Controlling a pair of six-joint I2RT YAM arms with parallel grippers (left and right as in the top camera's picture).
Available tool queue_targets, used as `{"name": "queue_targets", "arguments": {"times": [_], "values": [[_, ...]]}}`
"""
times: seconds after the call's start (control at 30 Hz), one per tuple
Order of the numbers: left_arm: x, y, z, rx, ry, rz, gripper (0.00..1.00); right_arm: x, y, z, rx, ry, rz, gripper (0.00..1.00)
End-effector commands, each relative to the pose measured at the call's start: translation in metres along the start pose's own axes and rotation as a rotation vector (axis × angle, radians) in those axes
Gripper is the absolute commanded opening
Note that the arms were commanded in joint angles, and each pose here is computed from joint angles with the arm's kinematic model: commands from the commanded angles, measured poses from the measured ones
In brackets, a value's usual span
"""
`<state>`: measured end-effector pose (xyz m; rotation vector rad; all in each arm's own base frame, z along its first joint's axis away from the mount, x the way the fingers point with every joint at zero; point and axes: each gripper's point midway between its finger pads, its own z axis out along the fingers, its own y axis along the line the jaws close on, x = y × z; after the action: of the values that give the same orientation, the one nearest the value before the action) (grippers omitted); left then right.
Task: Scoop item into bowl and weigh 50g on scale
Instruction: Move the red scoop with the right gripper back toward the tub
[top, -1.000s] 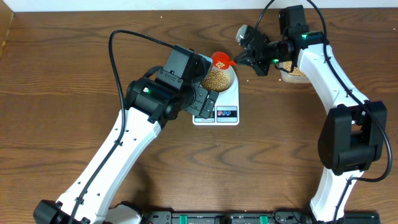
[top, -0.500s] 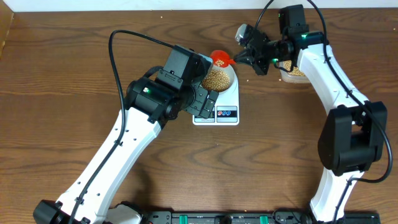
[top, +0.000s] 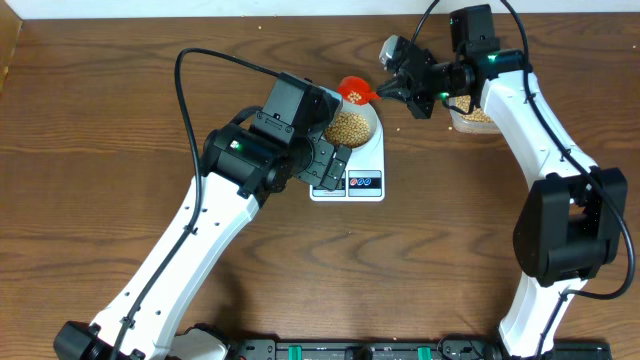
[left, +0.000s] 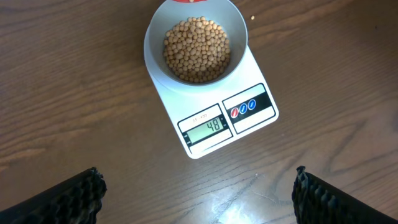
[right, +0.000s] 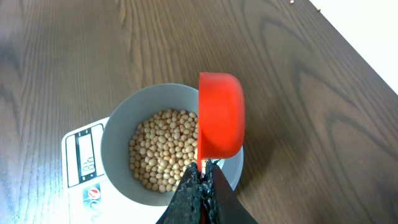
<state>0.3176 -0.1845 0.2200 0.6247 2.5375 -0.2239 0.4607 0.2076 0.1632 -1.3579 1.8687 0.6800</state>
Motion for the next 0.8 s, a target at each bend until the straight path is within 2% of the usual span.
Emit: {"name": "queue_targets", "arguments": {"times": [0.0, 0.77], "values": [[0.0046, 0.0008, 0.0047, 0.000, 0.020, 0.008, 0.98, -0.0261, 0.0047, -0.0170, 0.035, -0.027, -0.069, 0.01], [0.0046, 0.0008, 0.0047, 0.000, 0.020, 0.008, 0.98, -0.0286, 0.0071, -0.0192, 0.035, -0.026, -0.085, 0.01]]}}
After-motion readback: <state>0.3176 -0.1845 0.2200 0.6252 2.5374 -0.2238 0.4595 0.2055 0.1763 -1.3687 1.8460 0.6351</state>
